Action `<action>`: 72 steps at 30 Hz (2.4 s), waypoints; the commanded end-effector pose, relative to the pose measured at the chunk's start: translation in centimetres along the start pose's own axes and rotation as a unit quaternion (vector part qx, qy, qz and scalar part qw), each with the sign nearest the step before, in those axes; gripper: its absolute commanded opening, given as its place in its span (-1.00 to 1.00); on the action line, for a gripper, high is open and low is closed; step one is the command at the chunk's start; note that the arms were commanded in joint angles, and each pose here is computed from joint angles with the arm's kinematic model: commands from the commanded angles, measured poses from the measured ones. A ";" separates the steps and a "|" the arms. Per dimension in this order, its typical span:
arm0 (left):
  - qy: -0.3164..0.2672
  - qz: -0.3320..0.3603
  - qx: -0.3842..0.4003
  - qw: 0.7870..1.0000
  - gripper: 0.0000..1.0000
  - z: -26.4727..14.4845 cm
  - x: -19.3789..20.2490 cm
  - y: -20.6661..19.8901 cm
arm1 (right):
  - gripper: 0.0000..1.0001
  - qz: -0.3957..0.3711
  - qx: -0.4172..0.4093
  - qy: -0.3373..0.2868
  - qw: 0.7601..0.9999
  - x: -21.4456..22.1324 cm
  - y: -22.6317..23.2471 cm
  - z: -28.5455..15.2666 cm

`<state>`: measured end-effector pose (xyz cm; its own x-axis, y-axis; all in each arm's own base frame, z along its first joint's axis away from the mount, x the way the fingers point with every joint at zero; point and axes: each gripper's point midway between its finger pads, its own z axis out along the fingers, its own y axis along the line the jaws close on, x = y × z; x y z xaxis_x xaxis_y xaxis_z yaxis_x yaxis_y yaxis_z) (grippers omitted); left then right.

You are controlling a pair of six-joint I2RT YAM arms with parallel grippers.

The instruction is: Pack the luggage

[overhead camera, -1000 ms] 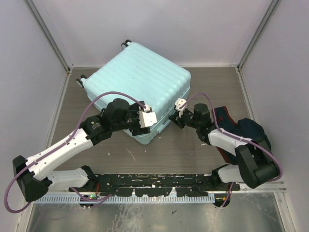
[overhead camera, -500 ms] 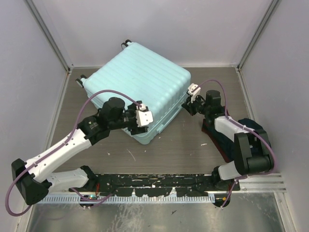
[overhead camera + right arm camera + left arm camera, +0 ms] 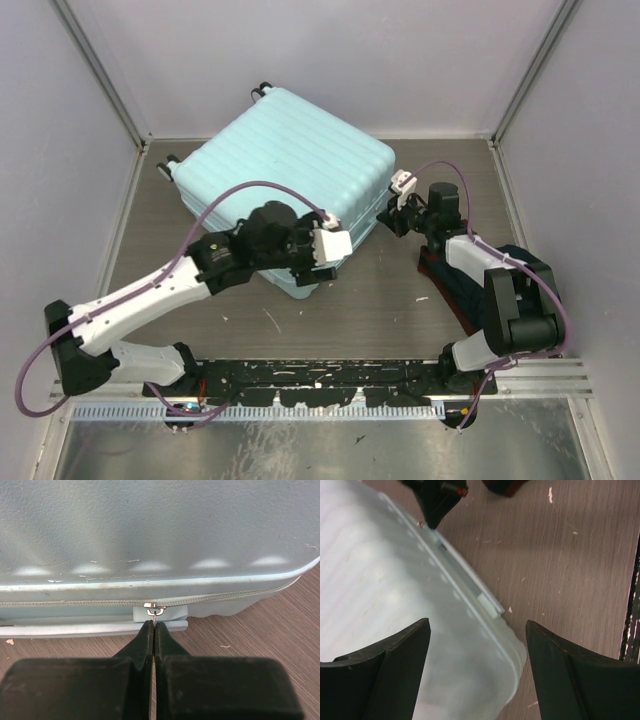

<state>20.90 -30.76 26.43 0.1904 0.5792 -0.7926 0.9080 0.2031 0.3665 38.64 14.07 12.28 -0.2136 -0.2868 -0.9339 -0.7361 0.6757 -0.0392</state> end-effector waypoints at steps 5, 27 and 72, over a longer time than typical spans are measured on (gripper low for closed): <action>0.037 -0.009 -0.035 0.999 0.57 7.2 -2.7 -1.1 | -0.99 -0.013 -0.005 -0.033 0.999 -3.9 -1.2 0.6; 0.201 -0.095 -0.243 0.944 0.76 18.4 5.1 1.0 | -0.99 0.008 0.006 -0.031 0.999 -3.6 -1.4 0.6; 0.258 0.073 0.025 0.963 -1.00 7.5 21.4 -7.4 | -0.99 -0.011 -0.037 -0.014 0.999 0.7 5.9 -6.6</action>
<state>25.10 -34.42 8.33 -0.0461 0.7446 -0.6659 0.8316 0.3980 0.3874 31.41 14.73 12.48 -0.2182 -0.2903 -0.9317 -0.8153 0.5789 0.0106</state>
